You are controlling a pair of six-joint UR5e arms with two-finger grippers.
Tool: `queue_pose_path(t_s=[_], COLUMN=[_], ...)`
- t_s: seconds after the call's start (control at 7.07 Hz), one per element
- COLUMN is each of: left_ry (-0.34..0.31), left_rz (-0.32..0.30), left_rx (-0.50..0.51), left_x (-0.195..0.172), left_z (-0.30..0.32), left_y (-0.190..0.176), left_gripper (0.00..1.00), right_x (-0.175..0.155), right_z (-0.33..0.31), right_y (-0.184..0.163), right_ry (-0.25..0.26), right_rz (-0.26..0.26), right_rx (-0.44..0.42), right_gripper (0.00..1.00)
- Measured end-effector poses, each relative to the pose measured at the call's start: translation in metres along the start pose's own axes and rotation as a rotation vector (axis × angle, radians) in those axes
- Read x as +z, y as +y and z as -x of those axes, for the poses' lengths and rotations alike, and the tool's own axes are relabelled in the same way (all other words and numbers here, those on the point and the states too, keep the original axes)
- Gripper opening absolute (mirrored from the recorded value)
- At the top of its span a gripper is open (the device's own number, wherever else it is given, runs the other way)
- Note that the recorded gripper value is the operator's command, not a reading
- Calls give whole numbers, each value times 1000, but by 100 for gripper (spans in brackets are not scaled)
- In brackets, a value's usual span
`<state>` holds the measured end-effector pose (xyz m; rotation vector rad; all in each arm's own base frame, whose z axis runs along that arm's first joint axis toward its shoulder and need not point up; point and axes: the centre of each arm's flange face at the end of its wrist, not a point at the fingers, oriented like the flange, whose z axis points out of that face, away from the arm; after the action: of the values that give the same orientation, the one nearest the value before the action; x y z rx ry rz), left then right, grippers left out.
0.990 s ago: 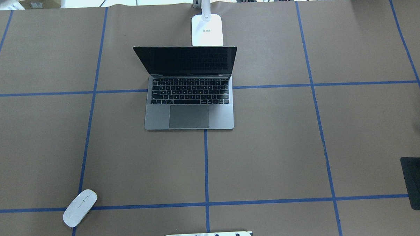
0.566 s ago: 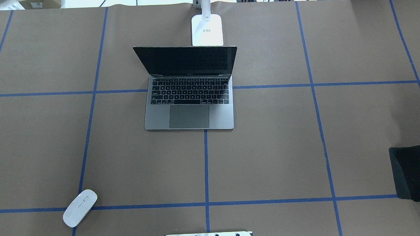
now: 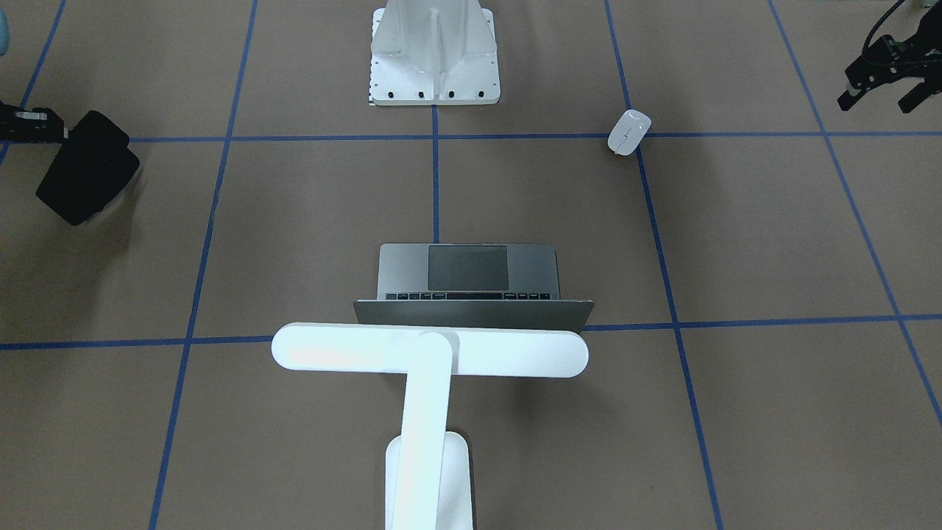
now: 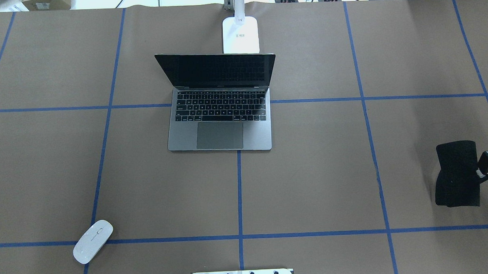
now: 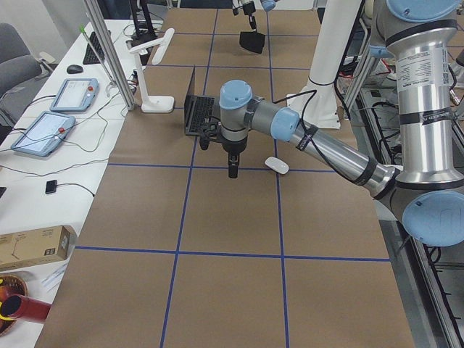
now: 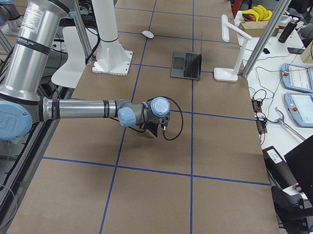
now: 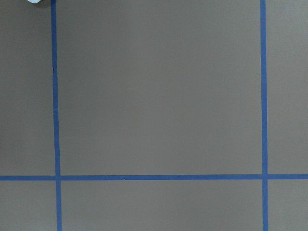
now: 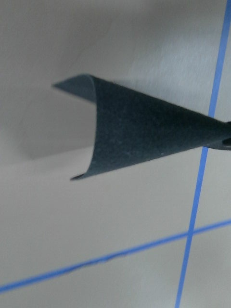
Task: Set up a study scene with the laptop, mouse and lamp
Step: 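Carry the black mouse pad with the right gripper beside the laptop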
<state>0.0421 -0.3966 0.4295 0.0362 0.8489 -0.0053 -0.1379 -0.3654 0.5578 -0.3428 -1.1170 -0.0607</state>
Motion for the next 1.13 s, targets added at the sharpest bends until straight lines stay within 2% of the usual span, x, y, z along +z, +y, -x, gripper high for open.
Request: queue_pose_path(t_s=[0.28,0.71,0.99,1.13], left_ry=[-10,-28,-41,-44], left_rz=[9,1,4,5], left_rx=[6,44,59,61], left_x=[6,6,10,11], left_z=[15,45,75,86], left_y=[-5,-11,-17,-19], left_gripper=[99,99,99,99], right_x=[-11,-12,-10,-5], right_z=[28,91,148,183], right_y=[-12,-32,-46,-53], right_ry=[6,47,45,60], right_rz=[-44,-114,-142,-143], right_rx=[-6,-11,-16,-22], right_gripper=[0,0,0,0])
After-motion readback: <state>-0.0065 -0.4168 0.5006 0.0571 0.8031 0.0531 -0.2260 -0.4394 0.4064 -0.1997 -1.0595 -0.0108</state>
